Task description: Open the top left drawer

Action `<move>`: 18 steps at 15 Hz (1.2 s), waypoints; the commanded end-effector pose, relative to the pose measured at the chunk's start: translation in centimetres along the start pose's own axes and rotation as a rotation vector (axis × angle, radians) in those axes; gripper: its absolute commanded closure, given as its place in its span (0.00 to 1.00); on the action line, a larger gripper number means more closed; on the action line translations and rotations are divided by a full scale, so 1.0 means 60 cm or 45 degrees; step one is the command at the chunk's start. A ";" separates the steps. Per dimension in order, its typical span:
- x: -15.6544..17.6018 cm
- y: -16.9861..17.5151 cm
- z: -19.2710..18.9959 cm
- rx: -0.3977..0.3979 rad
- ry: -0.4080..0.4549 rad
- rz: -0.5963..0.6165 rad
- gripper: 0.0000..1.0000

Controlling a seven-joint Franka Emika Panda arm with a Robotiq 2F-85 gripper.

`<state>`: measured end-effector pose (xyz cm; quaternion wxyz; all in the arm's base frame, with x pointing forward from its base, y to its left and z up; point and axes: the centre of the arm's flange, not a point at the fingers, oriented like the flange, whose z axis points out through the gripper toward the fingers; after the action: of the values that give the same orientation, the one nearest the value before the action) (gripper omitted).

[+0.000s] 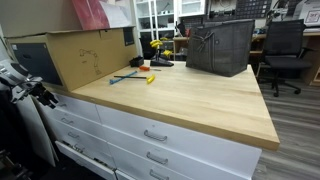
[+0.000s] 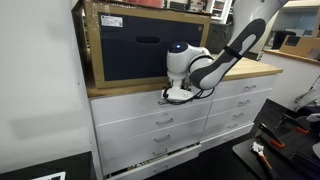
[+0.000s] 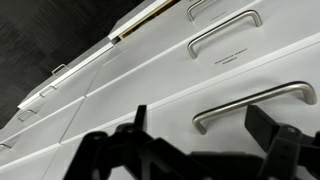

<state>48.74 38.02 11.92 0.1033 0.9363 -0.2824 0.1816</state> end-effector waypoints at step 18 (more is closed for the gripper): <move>0.016 0.007 0.019 -0.094 -0.166 0.508 0.00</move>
<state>48.93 37.81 11.41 0.0786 0.8927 -0.4212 0.1396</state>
